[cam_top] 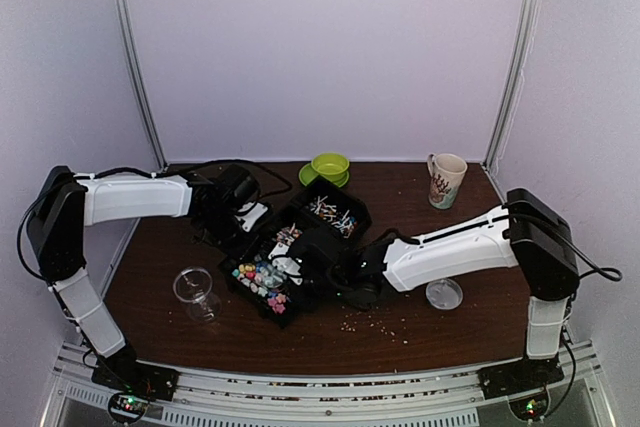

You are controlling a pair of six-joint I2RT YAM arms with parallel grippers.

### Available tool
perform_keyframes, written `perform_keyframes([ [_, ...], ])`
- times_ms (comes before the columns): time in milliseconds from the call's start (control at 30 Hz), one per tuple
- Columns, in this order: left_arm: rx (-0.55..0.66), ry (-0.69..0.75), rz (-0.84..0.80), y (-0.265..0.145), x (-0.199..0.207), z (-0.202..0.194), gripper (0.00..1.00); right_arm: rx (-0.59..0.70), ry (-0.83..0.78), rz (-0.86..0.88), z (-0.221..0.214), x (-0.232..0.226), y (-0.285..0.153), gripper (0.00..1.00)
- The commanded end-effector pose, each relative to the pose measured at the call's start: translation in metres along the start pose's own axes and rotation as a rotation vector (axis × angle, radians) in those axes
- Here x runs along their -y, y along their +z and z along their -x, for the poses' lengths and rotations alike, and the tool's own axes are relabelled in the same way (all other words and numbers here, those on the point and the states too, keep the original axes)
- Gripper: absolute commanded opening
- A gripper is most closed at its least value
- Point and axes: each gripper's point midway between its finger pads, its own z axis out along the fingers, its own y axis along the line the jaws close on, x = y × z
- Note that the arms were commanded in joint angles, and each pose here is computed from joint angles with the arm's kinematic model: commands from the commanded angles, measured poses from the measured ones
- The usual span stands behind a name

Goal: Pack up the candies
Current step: Scoop the fake candies from the storage box.

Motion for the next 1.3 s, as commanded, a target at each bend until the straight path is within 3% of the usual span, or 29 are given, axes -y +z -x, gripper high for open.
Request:
perform_keyframes([
  [0,0.4,0.011,-0.196,-0.072,0.035,0.091,0.0,-0.038,-0.027,-0.026,-0.029,0.007,0.014,0.0],
  [967,0.309,-0.082,-0.112,-0.053,-0.002,0.08,0.0,0.233,0.038,-0.118,-0.03,0.028,-0.025,0.0],
  [1267,0.282,-0.061,-0.101,-0.042,-0.009,0.077,0.0,0.324,0.066,-0.21,-0.014,0.051,-0.065,0.0],
])
